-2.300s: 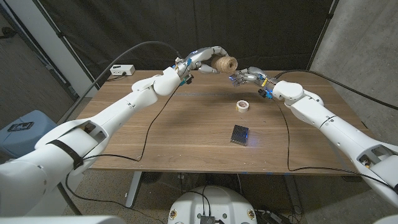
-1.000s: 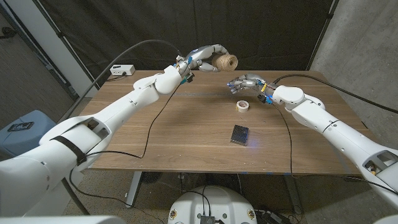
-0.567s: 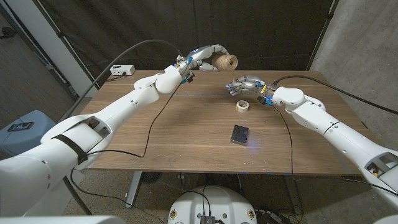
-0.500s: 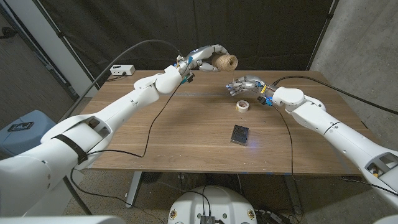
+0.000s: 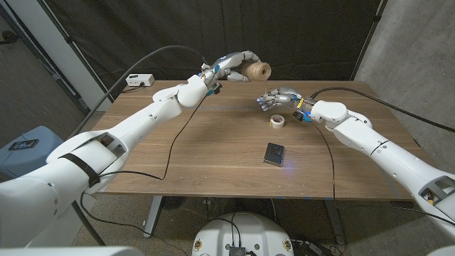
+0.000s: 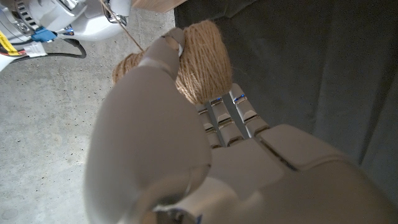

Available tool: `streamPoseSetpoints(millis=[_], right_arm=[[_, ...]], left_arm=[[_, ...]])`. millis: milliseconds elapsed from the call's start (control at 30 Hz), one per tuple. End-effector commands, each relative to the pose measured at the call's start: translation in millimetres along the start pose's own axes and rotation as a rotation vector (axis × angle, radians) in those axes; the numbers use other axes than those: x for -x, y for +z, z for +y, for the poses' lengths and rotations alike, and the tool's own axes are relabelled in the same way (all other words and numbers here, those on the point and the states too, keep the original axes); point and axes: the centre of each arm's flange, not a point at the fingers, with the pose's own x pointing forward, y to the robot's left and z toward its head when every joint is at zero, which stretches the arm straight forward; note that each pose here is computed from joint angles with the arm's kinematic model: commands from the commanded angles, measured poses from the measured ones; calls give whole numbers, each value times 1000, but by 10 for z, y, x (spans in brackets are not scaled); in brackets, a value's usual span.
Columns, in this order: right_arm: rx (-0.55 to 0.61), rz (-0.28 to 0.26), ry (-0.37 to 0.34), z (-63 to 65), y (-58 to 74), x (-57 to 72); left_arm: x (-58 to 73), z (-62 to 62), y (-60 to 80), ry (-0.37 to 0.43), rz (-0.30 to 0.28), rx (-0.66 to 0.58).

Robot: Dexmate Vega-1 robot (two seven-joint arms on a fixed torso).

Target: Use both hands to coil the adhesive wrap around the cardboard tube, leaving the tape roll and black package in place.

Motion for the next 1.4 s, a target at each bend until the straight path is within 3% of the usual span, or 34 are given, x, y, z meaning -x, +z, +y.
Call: streamPoseSetpoints(millis=[33,933,1400], right_arm=[[-8,1,18,130,40,-14],[-52,4,59,329,15,-33],[-76,-3,119,483,12,-38]], left_arm=[[55,58,-40,5,8,-3],[-6,56,-89,0,18,-4],[52,50,-83,8,31,-8]])
